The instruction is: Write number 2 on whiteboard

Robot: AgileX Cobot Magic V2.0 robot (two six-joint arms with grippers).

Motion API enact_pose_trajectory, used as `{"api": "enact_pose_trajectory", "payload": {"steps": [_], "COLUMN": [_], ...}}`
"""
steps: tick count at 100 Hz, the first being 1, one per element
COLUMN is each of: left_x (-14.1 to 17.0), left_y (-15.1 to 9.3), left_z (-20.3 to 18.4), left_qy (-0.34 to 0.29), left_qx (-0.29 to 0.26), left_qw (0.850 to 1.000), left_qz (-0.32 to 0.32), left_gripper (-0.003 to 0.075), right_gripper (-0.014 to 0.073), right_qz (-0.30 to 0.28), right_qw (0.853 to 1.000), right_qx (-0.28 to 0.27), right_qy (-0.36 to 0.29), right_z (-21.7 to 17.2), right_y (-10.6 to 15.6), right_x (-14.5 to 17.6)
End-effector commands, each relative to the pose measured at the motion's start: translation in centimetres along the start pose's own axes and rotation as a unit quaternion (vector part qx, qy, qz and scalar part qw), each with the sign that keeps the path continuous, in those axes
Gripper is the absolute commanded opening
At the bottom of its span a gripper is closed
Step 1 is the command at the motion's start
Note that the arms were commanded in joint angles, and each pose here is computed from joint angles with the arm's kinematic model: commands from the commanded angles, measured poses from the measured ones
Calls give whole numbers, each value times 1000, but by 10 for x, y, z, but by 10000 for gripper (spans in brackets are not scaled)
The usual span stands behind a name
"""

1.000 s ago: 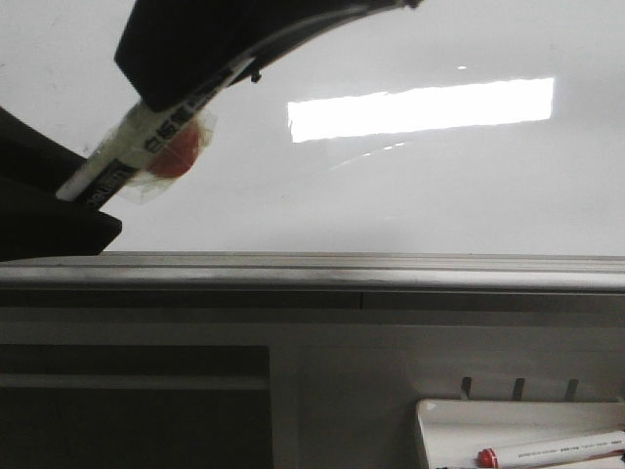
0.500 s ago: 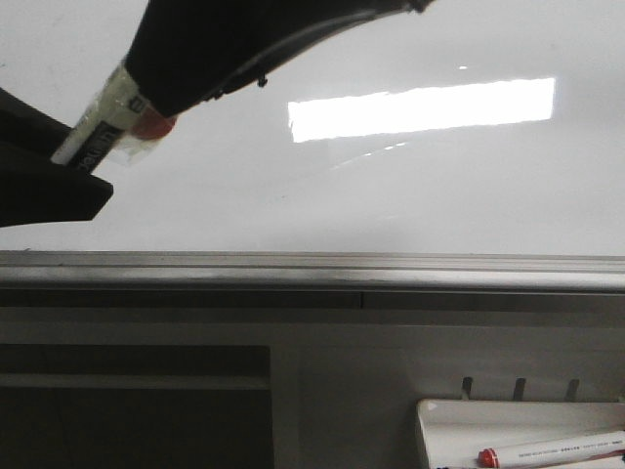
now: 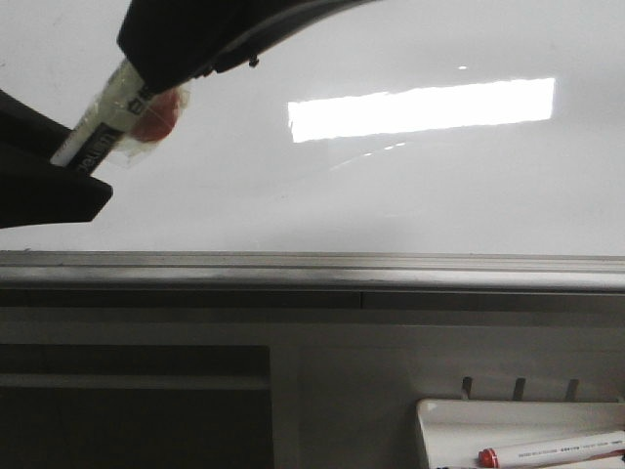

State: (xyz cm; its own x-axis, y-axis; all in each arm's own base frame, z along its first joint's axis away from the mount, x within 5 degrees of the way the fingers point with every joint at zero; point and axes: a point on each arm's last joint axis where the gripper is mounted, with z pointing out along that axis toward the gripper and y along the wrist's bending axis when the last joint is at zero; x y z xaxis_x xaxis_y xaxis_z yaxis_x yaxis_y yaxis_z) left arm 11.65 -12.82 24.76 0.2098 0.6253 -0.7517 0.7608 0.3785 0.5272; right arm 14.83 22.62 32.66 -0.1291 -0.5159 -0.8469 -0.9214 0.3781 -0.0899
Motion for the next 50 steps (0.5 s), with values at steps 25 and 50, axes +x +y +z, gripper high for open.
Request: {"api": "enact_pose_trajectory", "payload": {"steps": [25, 50], "left_x": [-14, -18], "left_y": [7, 9], "left_z": [-2, -4], "left_qy": [-48, -56], "left_qx": [-15, -20], "left_qw": [999, 998], "left_qz": [-2, -3], "left_gripper": [-20, 181], "right_gripper": [-68, -71], "right_qz": [-2, -2], "right_qw": [998, 997], "right_qx": [23, 29], "right_qy": [-57, -65], "right_z": [-11, -11], "right_y": [-4, -5], "right_x": [-19, -20]}}
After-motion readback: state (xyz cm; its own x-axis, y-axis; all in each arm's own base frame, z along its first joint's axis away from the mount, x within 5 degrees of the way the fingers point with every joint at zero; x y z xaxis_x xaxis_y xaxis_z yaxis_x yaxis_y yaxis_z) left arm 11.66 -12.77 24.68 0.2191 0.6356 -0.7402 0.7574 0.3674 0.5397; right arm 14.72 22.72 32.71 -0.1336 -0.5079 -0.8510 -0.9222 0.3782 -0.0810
